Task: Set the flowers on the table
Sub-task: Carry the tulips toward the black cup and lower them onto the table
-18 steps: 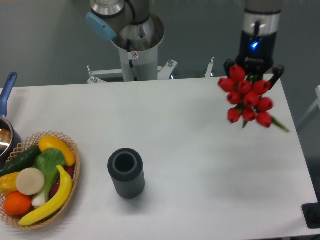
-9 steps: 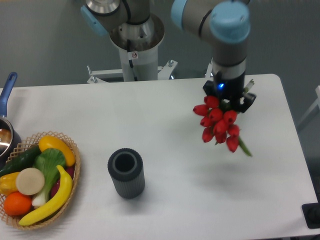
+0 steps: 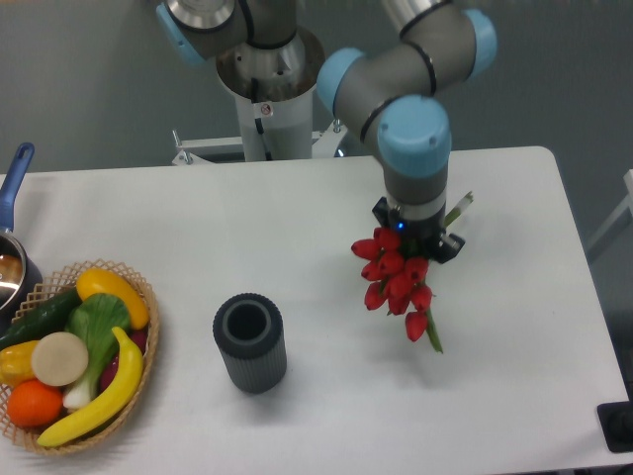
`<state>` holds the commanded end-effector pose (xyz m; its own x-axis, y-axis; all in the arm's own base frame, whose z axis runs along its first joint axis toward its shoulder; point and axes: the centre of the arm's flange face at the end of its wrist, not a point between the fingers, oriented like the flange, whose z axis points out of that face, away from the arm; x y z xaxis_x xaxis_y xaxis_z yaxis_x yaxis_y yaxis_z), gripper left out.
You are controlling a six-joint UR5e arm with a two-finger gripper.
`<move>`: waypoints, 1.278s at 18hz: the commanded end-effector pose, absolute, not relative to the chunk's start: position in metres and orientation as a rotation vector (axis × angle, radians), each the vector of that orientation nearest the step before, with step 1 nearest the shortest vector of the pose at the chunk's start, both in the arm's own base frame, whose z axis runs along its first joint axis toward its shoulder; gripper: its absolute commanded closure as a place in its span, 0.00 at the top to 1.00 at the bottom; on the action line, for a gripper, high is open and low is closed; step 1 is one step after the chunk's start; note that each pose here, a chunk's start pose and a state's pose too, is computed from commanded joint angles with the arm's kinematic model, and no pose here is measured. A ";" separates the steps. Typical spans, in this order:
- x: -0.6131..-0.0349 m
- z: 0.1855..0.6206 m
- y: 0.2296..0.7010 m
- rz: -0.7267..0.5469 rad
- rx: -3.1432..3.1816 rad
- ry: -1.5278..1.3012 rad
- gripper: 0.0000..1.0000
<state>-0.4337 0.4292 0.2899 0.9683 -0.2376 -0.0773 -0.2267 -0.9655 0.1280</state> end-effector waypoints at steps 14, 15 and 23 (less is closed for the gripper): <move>-0.440 0.239 0.454 -0.056 2.974 -0.339 0.48; -0.440 0.236 0.455 -0.050 2.972 -0.341 0.52; -0.441 0.234 0.455 -0.058 2.968 -0.354 0.98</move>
